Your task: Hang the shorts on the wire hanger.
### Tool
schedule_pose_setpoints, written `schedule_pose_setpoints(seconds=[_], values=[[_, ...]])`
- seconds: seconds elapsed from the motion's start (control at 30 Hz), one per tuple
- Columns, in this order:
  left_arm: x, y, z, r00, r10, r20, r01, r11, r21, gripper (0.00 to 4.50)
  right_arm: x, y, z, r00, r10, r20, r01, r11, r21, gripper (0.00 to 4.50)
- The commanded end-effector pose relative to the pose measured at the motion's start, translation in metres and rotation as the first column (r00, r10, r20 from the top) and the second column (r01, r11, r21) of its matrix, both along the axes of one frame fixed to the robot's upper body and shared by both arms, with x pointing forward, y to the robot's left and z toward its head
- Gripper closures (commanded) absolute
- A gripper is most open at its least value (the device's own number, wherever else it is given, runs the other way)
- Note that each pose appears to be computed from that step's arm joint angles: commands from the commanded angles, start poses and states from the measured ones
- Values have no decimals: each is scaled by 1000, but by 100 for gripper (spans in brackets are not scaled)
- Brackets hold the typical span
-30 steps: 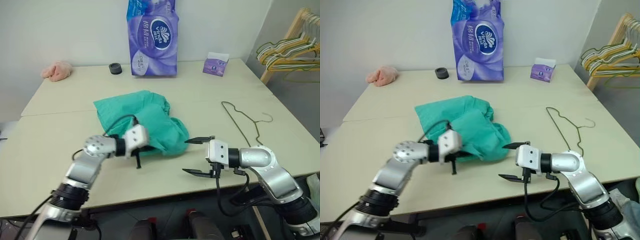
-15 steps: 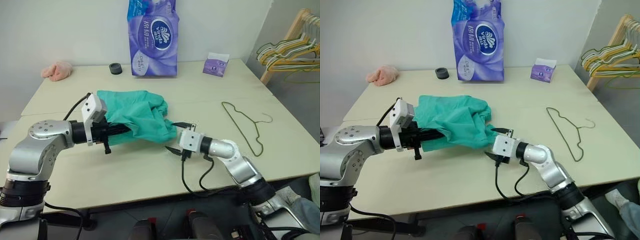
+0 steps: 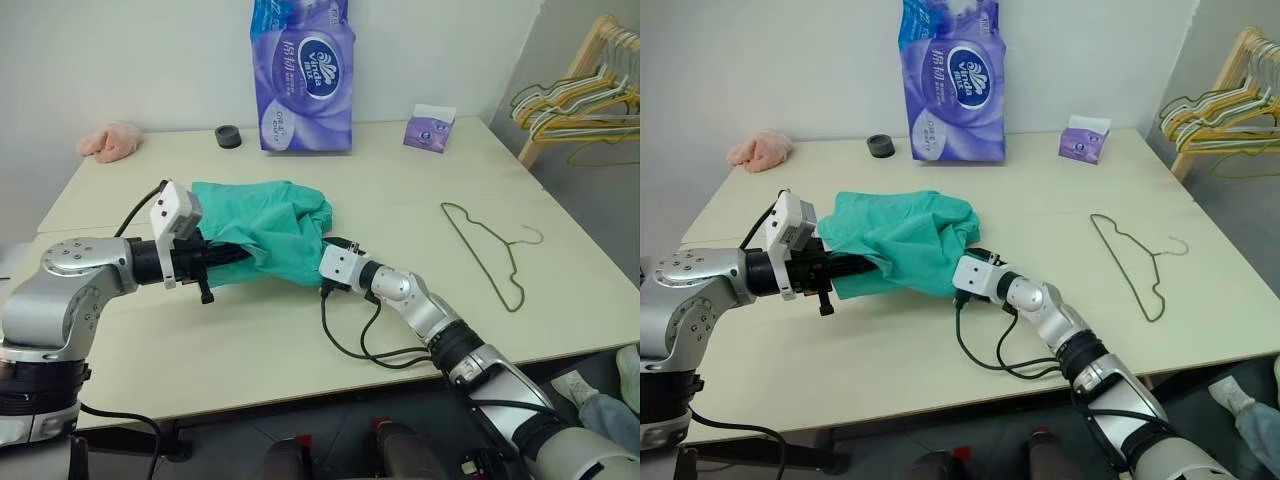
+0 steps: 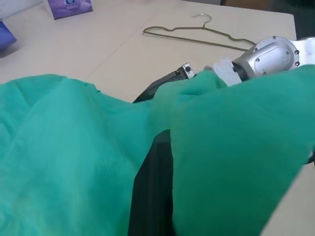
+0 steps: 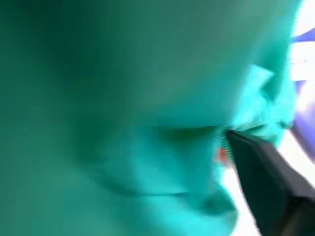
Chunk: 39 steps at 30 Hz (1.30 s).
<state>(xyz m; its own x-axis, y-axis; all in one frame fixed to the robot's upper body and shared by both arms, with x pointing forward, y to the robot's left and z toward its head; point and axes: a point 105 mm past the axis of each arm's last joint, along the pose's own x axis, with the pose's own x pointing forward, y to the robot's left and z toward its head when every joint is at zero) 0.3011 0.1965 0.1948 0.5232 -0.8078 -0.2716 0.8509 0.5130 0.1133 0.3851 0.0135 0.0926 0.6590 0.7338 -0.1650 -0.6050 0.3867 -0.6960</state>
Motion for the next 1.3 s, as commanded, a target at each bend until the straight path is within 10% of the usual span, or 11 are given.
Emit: schedule_pose_setpoints(seconds=[0.03,0.23,0.47,0.67,0.8,1.03,1.3], values=[[-3,5,15,998,12,59,-12,1000,5,450,11,-7,25,995,-36,92,30,997,73,231],[7,9,10,995,57,77,-57,998,-4,450,29,-38,64,961,-125,245,93,986,137,447],[70,-15,22,928,217,301,-179,972,-149,450,34,-87,129,876,-108,470,79,994,80,447],[87,-47,23,918,65,390,-49,998,-50,450,12,-135,170,853,73,516,22,984,-175,447],[62,-42,2,954,-153,258,131,986,102,450,-33,-149,142,936,279,212,-185,907,-378,447],[7,-15,1,941,-334,-49,337,919,206,450,-118,-141,113,849,418,-322,-506,818,-273,447],[23,-16,-2,955,-284,-89,296,936,190,450,-107,-144,113,708,362,-607,-509,857,-83,447]])
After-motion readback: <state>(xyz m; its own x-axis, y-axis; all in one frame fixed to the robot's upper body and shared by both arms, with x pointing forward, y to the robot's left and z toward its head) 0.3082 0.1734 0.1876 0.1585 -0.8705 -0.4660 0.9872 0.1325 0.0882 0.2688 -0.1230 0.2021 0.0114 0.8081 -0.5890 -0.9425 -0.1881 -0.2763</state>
